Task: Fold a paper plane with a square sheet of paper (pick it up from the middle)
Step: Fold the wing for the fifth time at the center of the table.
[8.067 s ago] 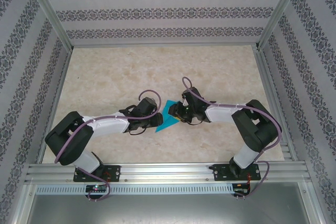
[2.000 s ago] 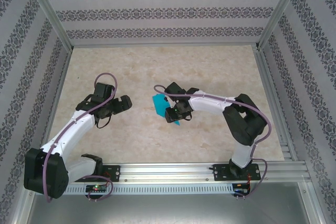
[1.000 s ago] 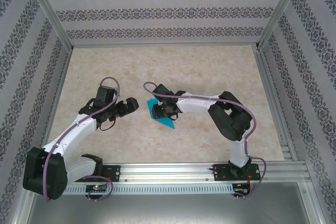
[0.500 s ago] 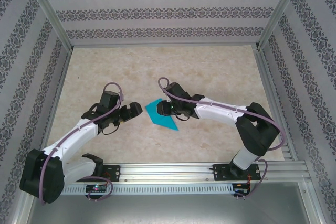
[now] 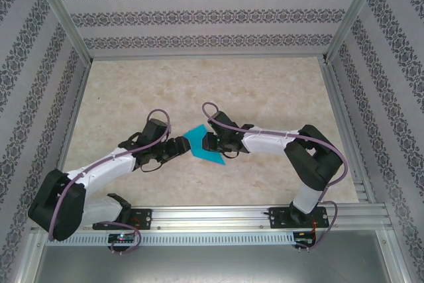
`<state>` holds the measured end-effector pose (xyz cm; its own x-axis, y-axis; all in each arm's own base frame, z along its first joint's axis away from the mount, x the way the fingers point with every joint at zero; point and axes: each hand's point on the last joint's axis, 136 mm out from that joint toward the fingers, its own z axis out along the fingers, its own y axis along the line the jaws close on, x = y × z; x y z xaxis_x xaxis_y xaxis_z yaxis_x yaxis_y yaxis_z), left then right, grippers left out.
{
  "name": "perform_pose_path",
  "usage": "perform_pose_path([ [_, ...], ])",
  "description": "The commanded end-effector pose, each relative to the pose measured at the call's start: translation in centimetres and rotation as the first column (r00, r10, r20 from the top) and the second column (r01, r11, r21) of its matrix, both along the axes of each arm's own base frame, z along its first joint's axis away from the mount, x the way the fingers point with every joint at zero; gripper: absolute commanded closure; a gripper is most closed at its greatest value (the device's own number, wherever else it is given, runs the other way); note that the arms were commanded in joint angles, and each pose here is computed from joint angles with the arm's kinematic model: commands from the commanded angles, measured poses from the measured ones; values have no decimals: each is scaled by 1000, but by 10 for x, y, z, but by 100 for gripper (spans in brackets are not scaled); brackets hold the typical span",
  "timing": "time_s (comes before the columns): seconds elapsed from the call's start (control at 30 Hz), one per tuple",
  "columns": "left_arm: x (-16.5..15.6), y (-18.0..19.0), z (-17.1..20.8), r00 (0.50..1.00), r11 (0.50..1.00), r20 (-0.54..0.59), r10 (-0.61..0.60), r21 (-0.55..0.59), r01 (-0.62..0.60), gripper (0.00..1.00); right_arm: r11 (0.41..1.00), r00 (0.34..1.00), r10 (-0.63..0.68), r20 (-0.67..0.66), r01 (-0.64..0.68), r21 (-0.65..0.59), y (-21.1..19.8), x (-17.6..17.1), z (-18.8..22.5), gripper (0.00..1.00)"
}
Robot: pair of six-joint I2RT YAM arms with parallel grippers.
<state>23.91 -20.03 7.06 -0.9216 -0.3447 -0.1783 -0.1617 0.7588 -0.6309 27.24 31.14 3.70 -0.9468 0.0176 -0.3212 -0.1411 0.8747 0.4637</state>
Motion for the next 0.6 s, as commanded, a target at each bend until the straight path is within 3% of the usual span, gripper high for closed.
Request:
perform_pose_path([
  [0.0, 10, -19, 15, 999, 998, 42, -9, -68, 12, 32, 999, 999, -35, -12, 35, 3, -5, 4, -11, 73],
  [0.2, 7, -40, 8, 999, 993, 25, -47, -103, 49, 39, 998, 997, -59, -55, 61, 28, -14, 1, -26, 74],
  [0.57, 9, -59, -3, 999, 987, -4, -52, -153, 51, 44, 981, 981, -112, -160, 135, 138, -27, -5, -46, 74],
])
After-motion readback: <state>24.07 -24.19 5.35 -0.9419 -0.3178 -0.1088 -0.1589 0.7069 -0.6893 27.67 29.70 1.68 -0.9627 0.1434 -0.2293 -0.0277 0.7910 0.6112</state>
